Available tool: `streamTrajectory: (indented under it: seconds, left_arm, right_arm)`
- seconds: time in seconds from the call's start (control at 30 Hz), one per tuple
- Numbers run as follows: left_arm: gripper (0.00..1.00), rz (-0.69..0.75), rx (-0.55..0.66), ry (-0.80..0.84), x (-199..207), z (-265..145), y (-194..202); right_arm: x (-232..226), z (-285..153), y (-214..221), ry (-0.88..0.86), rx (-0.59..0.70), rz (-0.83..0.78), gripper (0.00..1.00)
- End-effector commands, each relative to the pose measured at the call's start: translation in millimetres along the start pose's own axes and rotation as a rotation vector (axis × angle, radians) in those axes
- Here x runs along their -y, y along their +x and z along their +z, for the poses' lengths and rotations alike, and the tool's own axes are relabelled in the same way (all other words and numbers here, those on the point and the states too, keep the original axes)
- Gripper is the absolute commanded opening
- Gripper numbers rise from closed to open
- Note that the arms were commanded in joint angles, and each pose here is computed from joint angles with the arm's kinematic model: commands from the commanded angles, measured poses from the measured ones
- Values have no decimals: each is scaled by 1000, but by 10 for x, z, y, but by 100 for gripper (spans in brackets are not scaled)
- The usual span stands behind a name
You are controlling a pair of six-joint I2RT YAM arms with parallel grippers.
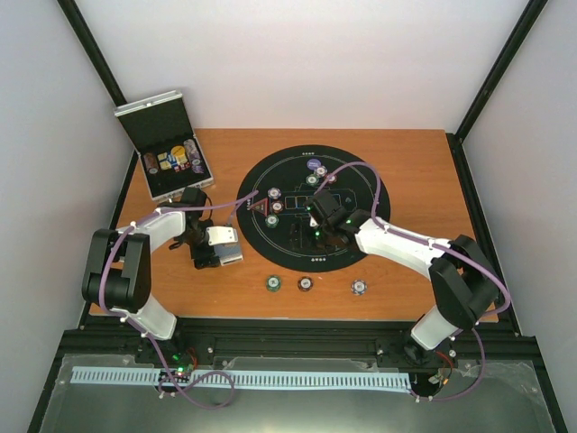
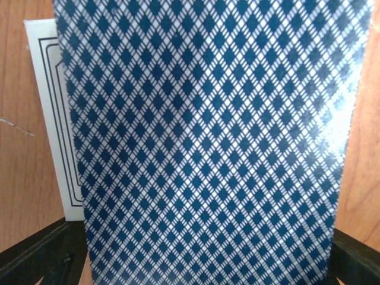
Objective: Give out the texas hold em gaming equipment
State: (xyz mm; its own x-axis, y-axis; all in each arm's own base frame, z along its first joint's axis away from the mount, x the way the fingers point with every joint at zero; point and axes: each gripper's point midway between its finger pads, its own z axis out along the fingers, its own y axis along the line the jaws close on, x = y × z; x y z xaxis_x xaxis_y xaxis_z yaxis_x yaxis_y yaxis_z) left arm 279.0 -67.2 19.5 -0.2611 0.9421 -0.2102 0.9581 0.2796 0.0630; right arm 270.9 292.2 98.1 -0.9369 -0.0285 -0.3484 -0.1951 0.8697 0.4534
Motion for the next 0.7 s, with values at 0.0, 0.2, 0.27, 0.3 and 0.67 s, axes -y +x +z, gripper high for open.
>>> streamTrajectory:
  seconds: [0.0, 0.2, 0.27, 0.3, 0.67]
  left_arm:
    - [93, 36, 31, 1, -44, -41, -95]
    - [93, 34, 43, -4, -69, -33, -122]
    - [93, 33, 42, -9, -84, -29, -123]
    - [92, 33, 44, -8, -83, -29, -127]
    - [91, 21, 50, -7, -83, -48, -141]
  right_arm:
    - [-136, 64, -27, -46, -1, 3, 75]
    - [-172, 117, -21, -70, -9, 10, 72]
    - [-190, 134, -17, -78, -13, 13, 71]
    - [-201, 139, -20, -83, -14, 12, 70]
    - [-519, 401, -57, -229, -60, 76, 64]
